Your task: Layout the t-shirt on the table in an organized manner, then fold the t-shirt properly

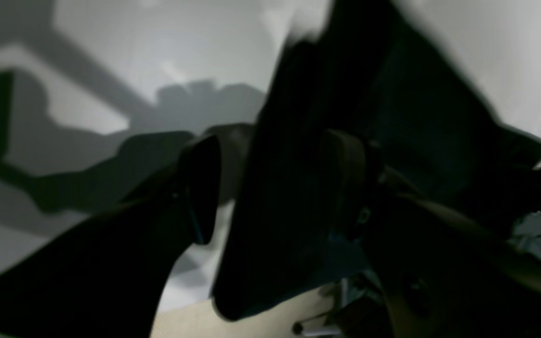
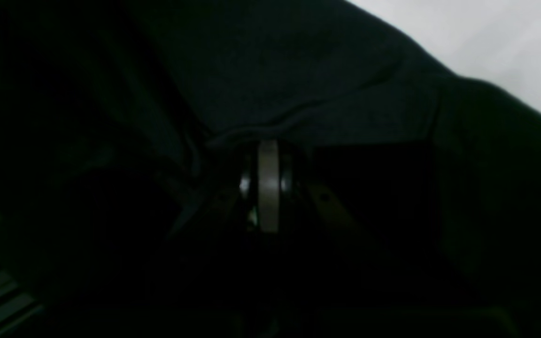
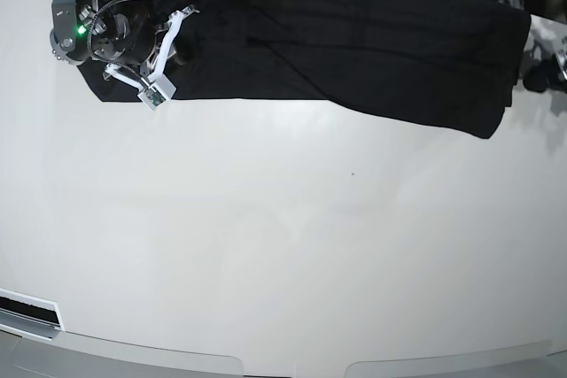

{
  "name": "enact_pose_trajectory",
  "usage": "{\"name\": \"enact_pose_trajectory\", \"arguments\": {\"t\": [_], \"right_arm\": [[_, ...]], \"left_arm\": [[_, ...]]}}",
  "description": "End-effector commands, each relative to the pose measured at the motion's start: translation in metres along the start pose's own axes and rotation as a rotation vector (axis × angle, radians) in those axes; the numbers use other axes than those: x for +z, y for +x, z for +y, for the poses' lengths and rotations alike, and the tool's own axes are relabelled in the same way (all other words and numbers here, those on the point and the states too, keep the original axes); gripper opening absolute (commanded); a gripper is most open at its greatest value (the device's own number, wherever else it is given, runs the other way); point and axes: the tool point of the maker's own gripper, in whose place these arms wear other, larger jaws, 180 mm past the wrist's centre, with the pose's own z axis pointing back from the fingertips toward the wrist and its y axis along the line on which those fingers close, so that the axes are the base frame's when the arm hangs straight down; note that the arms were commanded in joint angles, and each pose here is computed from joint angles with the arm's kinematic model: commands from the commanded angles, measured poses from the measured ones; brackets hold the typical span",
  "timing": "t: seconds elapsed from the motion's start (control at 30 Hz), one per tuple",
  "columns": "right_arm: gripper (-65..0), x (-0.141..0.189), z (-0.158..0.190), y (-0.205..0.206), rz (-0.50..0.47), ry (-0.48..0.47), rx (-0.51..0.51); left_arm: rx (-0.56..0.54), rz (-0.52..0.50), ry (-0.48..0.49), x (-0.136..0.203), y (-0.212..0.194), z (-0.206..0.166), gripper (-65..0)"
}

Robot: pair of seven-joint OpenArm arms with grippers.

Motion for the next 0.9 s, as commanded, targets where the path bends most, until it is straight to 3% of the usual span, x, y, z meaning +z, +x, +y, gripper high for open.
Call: {"name": "enact_pose_trajectory", "arguments": {"t": [0.0, 0.17, 0.33, 0.6, 0.7, 0.87], "right_arm": [[-65.0, 0.003, -0.005, 0.006, -0.016, -0.013, 0.011], [-65.0, 0.003, 0.0, 0.011, -0.042, 0.013, -0.007], [-65.0, 0.004, 0.003, 0.012, -0.049, 0.033, 0.006], [-65.0, 0.004, 0.001, 0.017, -0.055, 0.028, 0.011], [-65.0, 0.004, 0.001, 0.016, -0.051, 0.028, 0.011], [-65.0, 0.004, 0.001, 0.016, -0.052, 0.029, 0.01]], "left_arm": [[-0.049, -0.055, -0.026, 0.011, 0.026, -0.011, -30.7], [-0.176, -0.098, -0.074, 0.001, 0.055, -0.046, -30.7], [-0.277, -0.157, -0.011, -0.027, 0.078, -0.054, -30.7], [-0.418, -0.023, 0.033, -0.088, 0.042, -0.064, -30.7], [-0.417, -0.023, 0.106, -0.096, 0.039, -0.055, -30.7], [-0.402, -0.033, 0.115, -0.097, 0.04, -0.054, -31.7]]}}
